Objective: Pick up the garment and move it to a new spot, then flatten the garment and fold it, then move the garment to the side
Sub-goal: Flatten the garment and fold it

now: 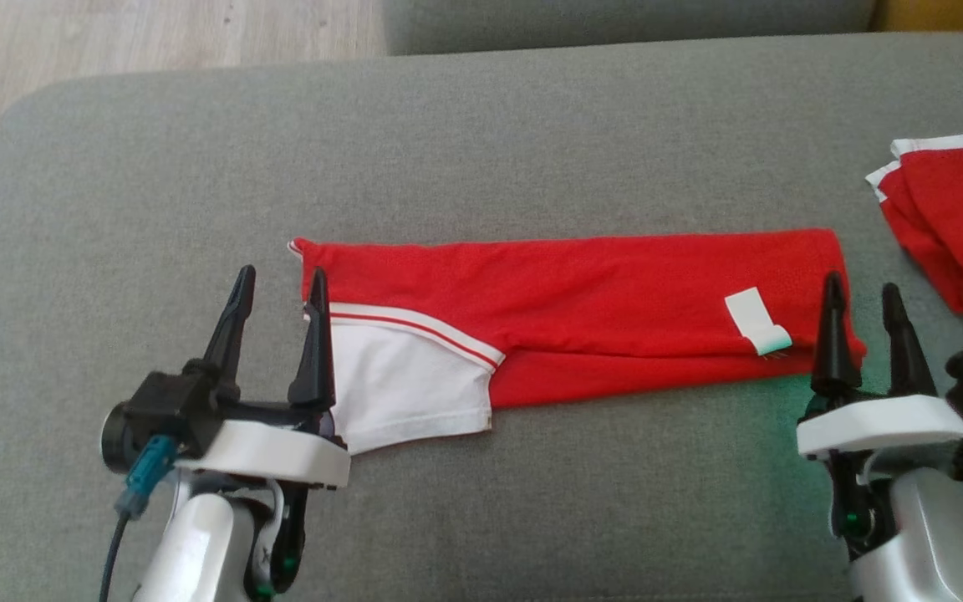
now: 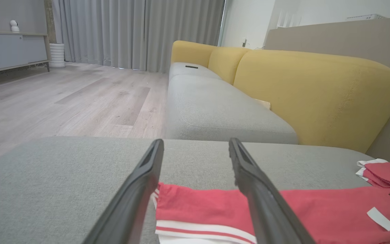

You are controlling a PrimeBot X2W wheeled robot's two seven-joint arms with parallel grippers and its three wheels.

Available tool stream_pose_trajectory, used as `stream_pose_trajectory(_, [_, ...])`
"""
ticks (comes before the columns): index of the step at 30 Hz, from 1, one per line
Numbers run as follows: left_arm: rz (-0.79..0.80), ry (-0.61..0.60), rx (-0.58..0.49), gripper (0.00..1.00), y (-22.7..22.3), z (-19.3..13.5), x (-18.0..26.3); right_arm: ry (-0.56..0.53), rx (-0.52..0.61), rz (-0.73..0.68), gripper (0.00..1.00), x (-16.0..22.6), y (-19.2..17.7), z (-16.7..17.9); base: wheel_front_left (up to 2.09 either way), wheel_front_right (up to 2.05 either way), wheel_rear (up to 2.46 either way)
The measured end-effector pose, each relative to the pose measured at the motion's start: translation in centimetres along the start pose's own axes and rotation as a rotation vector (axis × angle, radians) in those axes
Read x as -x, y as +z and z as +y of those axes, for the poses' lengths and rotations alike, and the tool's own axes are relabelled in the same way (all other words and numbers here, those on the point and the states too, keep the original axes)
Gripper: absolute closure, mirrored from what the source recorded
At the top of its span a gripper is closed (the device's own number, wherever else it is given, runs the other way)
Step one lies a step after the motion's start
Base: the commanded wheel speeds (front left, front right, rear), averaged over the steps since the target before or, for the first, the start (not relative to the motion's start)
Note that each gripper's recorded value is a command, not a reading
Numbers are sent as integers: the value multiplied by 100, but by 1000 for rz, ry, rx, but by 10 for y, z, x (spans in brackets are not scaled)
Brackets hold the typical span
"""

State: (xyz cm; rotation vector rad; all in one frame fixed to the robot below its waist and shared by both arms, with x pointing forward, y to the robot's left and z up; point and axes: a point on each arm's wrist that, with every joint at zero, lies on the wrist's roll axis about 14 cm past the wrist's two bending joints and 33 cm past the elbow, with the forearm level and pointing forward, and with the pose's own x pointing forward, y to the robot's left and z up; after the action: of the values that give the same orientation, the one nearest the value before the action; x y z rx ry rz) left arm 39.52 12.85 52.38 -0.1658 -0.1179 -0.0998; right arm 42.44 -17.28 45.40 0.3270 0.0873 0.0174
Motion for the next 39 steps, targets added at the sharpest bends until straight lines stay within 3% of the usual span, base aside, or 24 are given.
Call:
stream_pose_trajectory(8, [43, -13, -6, 0, -16, 2, 0, -123, 23, 118, 0, -10, -31, -38, 0, 0, 0])
stream_pose_trajectory(14, [59, -5, -4, 0, -21, 8, -1, -156, 16, 232, 0, -17, -60, -44, 0, 0, 0])
stream_pose_trajectory(26, [70, 12, -3, 0, -25, 12, -1, -163, 1, 329, 0, -27, -84, -41, 0, 0, 0])
stream_pose_trajectory(27, [70, 12, -3, 0, -25, 12, -1, -163, 1, 329, 7, -27, -84, -41, 0, 0, 0])
stream_pose_trajectory(28, [69, 13, -4, 0, -25, 12, -1, -161, -5, 332, 75, -27, -84, -39, 0, 0, 0])
stream_pose_trajectory(29, [69, 13, -4, 0, -25, 12, -1, -156, -5, 337, 100, -27, -85, -38, 0, 0, 0])
stream_pose_trajectory(39, [44, -9, 5, 0, -16, 3, -2, -238, 35, 275, 100, -17, -62, -65, 0, 0, 0])
